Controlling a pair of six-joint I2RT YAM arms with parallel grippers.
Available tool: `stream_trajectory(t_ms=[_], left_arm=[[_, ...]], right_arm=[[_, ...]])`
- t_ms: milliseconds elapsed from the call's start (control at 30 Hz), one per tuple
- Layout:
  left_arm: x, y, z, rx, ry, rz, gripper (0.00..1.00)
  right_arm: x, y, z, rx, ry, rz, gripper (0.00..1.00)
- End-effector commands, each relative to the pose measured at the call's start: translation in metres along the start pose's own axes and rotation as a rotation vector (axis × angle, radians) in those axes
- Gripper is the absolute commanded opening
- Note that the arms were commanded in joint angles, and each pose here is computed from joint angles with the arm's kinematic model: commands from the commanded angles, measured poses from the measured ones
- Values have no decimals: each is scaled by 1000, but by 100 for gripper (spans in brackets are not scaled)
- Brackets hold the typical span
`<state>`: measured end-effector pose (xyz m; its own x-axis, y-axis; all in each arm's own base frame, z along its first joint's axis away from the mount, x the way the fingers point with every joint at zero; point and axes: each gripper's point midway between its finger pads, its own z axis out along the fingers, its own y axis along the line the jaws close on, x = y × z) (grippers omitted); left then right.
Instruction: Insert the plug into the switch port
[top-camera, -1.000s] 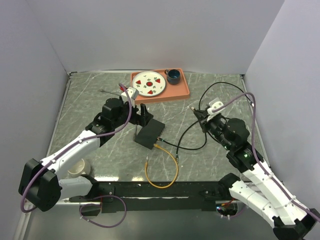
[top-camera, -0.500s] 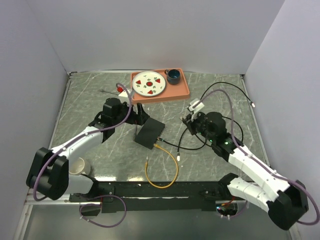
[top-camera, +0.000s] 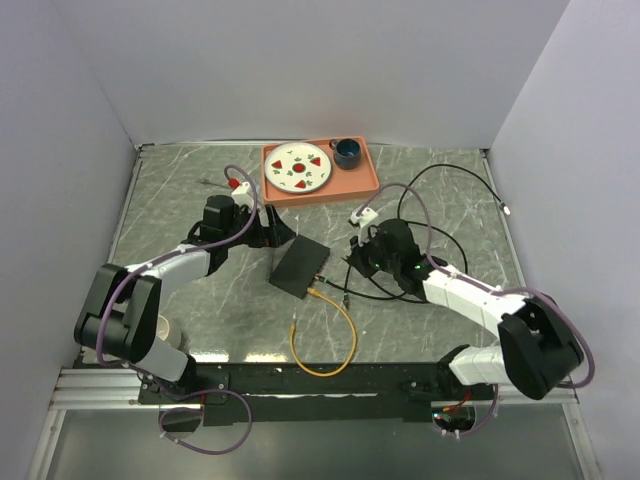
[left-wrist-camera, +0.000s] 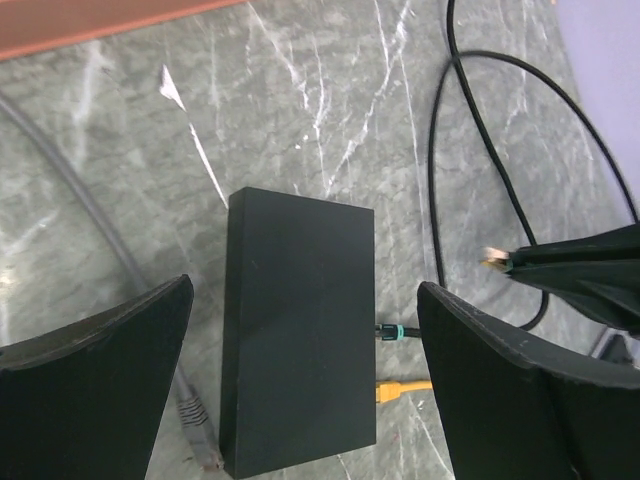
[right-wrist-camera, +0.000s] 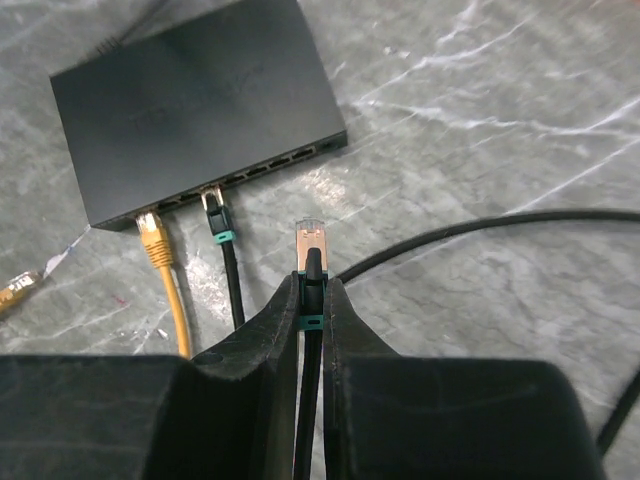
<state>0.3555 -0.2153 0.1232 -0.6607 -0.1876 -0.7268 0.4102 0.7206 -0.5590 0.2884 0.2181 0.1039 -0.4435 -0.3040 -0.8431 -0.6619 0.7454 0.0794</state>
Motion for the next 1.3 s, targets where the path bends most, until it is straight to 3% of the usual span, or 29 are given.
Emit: stream_trajectory(t_ms=[0,333,1267], left_arm=[[-3,-10,7,96,-6,-22,99],[12,-5,17,125,44,-59,99],[25,-4,27,172,95,-96,99]], right_arm=[[-41,13,16,-38,-86,-34,0],[-26,31,49,-32,10,-116,0],[21,31,72,70,106,-169,0]])
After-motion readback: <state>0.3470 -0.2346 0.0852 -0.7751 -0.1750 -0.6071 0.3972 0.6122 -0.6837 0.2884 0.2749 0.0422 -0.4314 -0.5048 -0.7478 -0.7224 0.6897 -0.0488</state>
